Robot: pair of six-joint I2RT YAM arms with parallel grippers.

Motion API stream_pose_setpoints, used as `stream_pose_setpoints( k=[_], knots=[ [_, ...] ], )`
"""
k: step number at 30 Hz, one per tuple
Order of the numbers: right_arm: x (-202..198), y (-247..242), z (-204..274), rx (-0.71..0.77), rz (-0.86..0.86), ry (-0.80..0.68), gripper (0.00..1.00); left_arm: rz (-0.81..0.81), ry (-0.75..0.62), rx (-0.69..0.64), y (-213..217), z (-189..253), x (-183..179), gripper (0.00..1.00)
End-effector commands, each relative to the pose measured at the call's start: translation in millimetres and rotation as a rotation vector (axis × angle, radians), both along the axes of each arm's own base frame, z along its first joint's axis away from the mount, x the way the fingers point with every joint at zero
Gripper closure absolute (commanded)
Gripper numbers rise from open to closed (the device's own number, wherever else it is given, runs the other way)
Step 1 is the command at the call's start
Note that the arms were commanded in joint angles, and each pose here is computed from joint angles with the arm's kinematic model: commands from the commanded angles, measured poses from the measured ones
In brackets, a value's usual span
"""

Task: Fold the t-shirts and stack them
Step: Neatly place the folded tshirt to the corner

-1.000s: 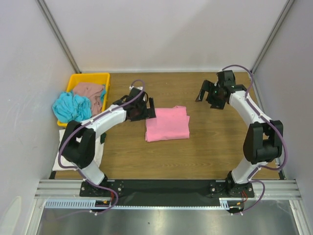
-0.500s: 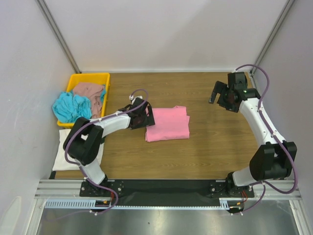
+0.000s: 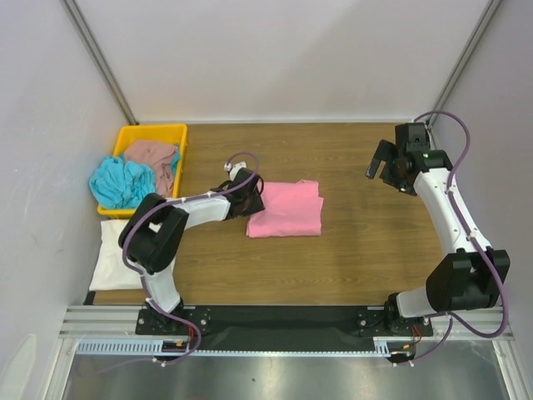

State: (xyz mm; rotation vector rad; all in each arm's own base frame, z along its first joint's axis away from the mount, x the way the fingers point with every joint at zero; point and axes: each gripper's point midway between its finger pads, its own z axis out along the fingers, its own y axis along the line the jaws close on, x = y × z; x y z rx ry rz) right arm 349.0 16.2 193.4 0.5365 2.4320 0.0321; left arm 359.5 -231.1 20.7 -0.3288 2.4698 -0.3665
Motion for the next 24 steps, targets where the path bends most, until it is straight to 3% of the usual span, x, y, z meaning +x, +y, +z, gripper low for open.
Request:
stream_pose_setpoints(
  k=[1,5,10,14,18,24],
  knots=[
    [0.4,-10.9,34.9,-0.036,-0.044,-0.088,0.00,0.040,0.091,0.043,5.6,-36.4,-13.6,0.64],
    [1.2,-12.3,40.2,-0.033,-0.060,-0.109,0.00,0.052,0.102,0.108,17.9,-36.9,-16.5,1.00],
    [-2.9,-8.0,31.0,0.000,-0.068,-0.113,0.00,0.015,0.083,0.241,48.3,-7.3,-31.1,1.00],
    [-10.9,-12.2,26.1,-0.005,-0.091,-0.140,0.00,-0.021,-0.007,0.330,78.5,49.9,-45.5,1.00],
    [-17.2,-16.0,34.7,-0.011,-0.102,-0.256,0.00,-0.024,-0.007,0.447,112.0,77.3,-65.6,1.00],
    [-23.0,-17.8,27.1,-0.018,-0.095,-0.316,0.00,-0.081,-0.034,0.610,143.0,121.7,-75.7,0.99]
  ],
)
